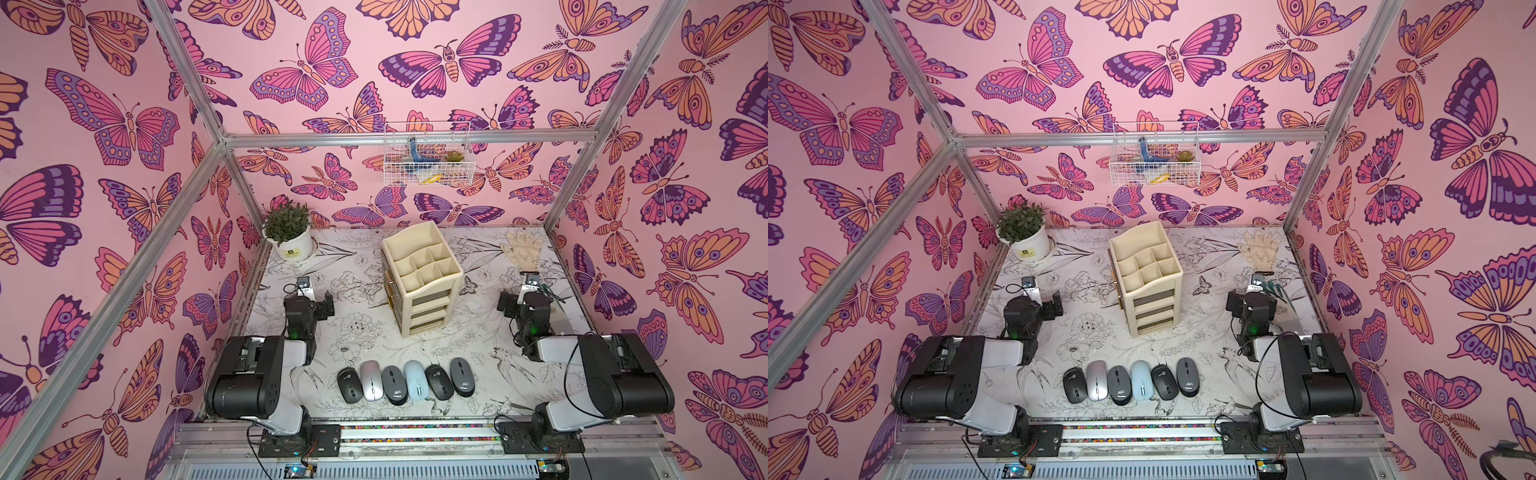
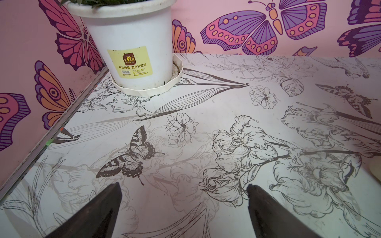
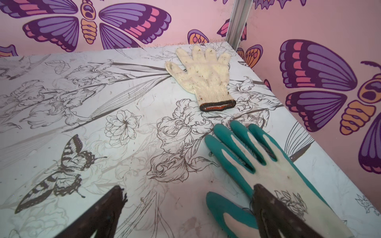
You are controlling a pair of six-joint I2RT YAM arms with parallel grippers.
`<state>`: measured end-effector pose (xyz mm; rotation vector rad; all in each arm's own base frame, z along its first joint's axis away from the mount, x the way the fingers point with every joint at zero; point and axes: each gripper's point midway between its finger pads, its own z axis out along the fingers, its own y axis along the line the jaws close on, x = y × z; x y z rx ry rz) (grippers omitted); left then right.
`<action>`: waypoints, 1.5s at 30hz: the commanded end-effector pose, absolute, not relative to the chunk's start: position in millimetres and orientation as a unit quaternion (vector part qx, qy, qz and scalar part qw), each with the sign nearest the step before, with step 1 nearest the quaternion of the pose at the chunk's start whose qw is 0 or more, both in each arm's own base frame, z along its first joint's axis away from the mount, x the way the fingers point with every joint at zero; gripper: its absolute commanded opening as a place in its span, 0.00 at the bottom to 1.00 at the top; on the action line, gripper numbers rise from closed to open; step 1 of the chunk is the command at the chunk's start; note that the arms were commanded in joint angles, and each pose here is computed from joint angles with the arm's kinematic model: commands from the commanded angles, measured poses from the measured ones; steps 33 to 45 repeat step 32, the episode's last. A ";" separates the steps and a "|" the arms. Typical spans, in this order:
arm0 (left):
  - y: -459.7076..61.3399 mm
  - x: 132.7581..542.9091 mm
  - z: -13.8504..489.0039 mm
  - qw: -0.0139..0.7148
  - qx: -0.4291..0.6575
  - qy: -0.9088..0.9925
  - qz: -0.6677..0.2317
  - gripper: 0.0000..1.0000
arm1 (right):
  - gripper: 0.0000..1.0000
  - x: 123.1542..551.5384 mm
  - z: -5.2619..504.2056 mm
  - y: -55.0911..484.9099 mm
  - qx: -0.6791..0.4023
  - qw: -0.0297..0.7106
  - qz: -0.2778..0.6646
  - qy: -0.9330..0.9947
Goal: Take the mice out of the drawer
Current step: Reset both arms
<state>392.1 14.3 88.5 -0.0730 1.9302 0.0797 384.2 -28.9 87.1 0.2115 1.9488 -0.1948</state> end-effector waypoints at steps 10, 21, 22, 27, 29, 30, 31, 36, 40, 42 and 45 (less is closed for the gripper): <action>13.7 392.3 89.6 0.571 -0.026 0.820 0.033 1.00 | 0.99 388.5 96.7 -27.9 0.091 0.566 -0.075 0.816; 13.8 392.3 89.6 0.571 -0.026 0.820 0.033 1.00 | 0.99 388.5 96.7 -28.0 0.091 0.567 -0.075 0.816; 13.8 392.3 89.6 0.571 -0.026 0.820 0.033 1.00 | 0.99 388.5 96.4 -27.9 0.091 0.566 -0.074 0.816; 13.8 392.2 89.2 0.570 -0.026 0.820 0.033 1.00 | 0.99 389.9 95.5 -27.7 0.091 0.564 -0.074 0.818; 13.8 392.2 88.9 0.570 -0.026 0.821 0.033 1.00 | 0.99 389.9 95.2 -27.9 0.091 0.563 -0.073 0.818; 13.8 392.3 89.4 0.570 -0.026 0.820 0.033 1.00 | 0.99 389.4 95.2 -28.0 0.091 0.563 -0.073 0.818; 13.8 392.3 89.4 0.570 -0.026 0.820 0.033 1.00 | 0.99 389.4 95.8 -27.8 0.091 0.564 -0.073 0.817; 13.8 392.2 89.4 0.570 -0.026 0.820 0.033 1.00 | 0.99 389.0 96.3 -27.8 0.091 0.565 -0.074 0.817; 13.8 392.2 89.4 0.570 -0.026 0.820 0.033 1.00 | 0.99 389.0 96.3 -27.8 0.091 0.565 -0.074 0.817; 13.8 392.2 89.4 0.570 -0.026 0.820 0.033 1.00 | 0.99 389.0 96.3 -27.8 0.091 0.565 -0.074 0.817; 13.8 392.2 89.4 0.570 -0.026 0.820 0.033 1.00 | 0.99 389.0 96.3 -27.8 0.091 0.565 -0.074 0.817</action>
